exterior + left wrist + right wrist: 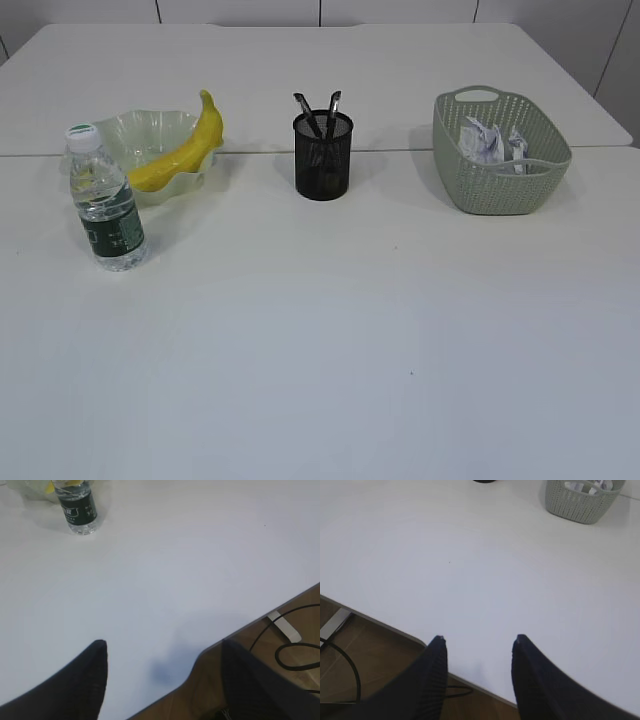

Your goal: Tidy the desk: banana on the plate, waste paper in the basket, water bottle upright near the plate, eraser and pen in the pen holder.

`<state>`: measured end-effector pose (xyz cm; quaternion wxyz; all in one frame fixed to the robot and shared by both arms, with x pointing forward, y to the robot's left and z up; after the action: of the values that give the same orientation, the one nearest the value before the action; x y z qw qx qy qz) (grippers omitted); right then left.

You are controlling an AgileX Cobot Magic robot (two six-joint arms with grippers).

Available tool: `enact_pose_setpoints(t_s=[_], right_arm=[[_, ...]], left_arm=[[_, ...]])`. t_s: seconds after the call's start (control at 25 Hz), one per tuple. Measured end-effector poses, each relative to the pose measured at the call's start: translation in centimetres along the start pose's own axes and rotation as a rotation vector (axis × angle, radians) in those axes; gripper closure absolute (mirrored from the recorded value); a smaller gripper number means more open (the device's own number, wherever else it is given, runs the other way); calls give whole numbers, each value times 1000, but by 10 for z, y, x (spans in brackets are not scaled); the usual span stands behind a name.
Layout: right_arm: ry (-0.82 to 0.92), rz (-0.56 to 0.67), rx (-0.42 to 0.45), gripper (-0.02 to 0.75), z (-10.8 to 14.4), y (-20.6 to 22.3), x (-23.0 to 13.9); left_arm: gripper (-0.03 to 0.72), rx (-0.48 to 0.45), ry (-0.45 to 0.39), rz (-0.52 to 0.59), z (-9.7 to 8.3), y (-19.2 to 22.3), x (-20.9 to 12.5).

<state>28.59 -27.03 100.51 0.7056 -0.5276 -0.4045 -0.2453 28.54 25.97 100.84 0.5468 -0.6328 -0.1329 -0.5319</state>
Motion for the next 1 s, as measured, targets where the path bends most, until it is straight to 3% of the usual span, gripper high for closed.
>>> enact_pose_setpoints(t_s=[0.24, 0.72, 1.0], right_arm=[[3, 52, -5, 413, -2, 12, -13], [14, -25, 0, 305, -2, 24, -1], [19, -28, 0, 193, -2, 24, -1]], left_arm=[[180, 2, -4, -8, 1, 7, 0], [178, 47, -2, -71, 10, 16, 9], [95, 49, -2, -70, 10, 16, 9]])
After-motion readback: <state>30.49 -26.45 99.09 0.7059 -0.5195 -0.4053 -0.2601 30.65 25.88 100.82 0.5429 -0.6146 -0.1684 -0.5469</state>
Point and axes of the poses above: a point on each arm's last joint axis where the gripper is mounted, y pointing out along that axis toward the gripper, z along the wrist's bending axis when the last joint is at zero, x = y × z, the point moved 10 cm from there along y, pointing out along that axis toward the gripper, and after that the axes turned 14 degrees about y, right-handed, at the moved point
